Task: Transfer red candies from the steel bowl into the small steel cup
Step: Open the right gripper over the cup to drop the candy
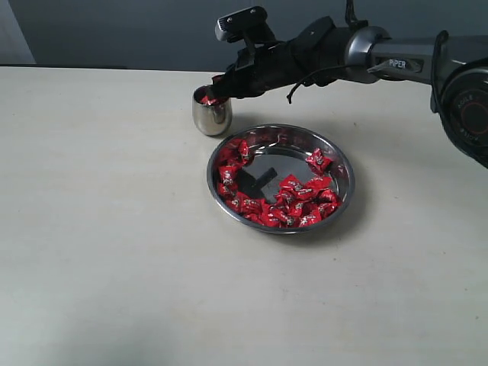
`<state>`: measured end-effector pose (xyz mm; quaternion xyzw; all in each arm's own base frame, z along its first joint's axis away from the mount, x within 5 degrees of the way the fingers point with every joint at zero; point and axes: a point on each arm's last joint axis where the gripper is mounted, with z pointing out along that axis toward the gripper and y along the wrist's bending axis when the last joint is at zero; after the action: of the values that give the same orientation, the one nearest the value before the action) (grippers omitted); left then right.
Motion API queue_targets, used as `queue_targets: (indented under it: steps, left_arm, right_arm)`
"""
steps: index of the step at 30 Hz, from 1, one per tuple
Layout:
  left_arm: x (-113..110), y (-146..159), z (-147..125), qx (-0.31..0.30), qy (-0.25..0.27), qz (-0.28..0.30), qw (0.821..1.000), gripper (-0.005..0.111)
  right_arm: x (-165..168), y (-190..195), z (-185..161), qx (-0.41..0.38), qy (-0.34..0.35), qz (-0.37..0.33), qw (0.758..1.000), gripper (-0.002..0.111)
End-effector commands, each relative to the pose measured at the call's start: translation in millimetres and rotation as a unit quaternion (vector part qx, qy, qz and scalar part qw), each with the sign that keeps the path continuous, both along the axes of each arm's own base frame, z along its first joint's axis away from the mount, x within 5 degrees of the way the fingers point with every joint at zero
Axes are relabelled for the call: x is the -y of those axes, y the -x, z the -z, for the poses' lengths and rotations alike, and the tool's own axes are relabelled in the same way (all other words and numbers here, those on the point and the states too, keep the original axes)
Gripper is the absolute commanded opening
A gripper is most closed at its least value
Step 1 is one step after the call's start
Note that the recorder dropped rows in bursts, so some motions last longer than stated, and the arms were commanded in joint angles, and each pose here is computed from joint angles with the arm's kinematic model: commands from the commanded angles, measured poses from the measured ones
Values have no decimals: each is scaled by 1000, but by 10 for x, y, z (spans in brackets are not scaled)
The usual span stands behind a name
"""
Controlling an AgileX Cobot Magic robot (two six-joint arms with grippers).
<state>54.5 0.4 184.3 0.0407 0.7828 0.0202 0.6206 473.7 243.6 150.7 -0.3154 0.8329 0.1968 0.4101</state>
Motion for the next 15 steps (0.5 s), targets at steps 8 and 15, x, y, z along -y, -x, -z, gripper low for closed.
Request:
queue_targets:
  steps: [8, 15]
  left_arm:
    - [7, 1, -12, 6, 3, 5, 1000, 0]
    - [7, 1, -12, 6, 3, 5, 1000, 0]
  right_arm:
    - [-11, -18, -67, 8, -6, -6, 1000, 23]
    - [32, -29, -498, 57, -26, 17, 998, 23]
